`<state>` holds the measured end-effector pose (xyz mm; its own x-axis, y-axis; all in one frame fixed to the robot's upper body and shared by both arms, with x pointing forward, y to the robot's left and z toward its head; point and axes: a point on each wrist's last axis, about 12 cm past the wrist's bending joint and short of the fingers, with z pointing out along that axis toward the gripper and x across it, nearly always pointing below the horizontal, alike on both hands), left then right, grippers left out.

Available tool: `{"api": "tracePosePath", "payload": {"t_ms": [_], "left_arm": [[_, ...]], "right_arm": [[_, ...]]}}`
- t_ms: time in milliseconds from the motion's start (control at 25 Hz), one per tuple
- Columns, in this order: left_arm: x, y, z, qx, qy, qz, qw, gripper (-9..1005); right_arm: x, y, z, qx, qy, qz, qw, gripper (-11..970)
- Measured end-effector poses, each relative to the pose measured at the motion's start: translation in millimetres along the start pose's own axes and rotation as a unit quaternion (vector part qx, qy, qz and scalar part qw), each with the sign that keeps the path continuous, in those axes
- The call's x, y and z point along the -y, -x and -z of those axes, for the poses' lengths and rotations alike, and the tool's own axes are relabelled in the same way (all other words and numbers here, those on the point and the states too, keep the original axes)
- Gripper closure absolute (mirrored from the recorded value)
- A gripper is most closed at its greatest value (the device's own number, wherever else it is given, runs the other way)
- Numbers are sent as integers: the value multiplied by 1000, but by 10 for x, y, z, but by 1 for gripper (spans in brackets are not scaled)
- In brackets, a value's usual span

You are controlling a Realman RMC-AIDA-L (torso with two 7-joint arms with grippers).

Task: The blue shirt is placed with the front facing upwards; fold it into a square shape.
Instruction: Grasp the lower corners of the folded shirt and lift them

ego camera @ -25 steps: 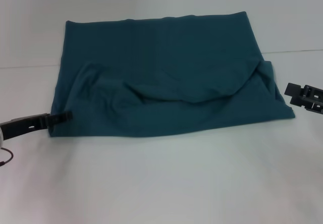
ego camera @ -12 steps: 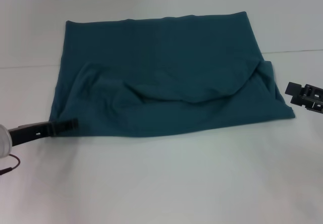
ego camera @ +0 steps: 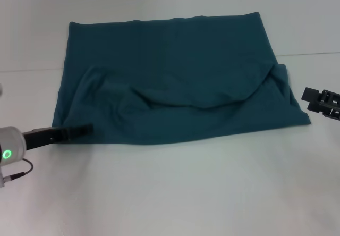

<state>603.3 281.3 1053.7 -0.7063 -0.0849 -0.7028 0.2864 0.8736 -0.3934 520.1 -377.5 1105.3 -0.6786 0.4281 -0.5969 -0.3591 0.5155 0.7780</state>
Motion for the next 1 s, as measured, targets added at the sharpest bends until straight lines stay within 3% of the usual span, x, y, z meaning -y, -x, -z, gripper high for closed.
{"api": "tracePosePath", "payload": {"t_ms": [200,440,880,1000], "left_arm": [[72,42,-72,-7,0,-12,1000,121],[105,101,-91,-13,3,-6,1000,202],[75,115,-59,-13,11,-11,1000,417],[66,107,-52,-14,12,-11,1000,560]], "right_arm": [[6,-4,16,1,-2,-1,1000,65],[8,-8,38,4,-1,-3,1000,69],[6,8,32,4,-2,-2,1000,75],[1,25,47,-3,-2,1,1000,76]]}}
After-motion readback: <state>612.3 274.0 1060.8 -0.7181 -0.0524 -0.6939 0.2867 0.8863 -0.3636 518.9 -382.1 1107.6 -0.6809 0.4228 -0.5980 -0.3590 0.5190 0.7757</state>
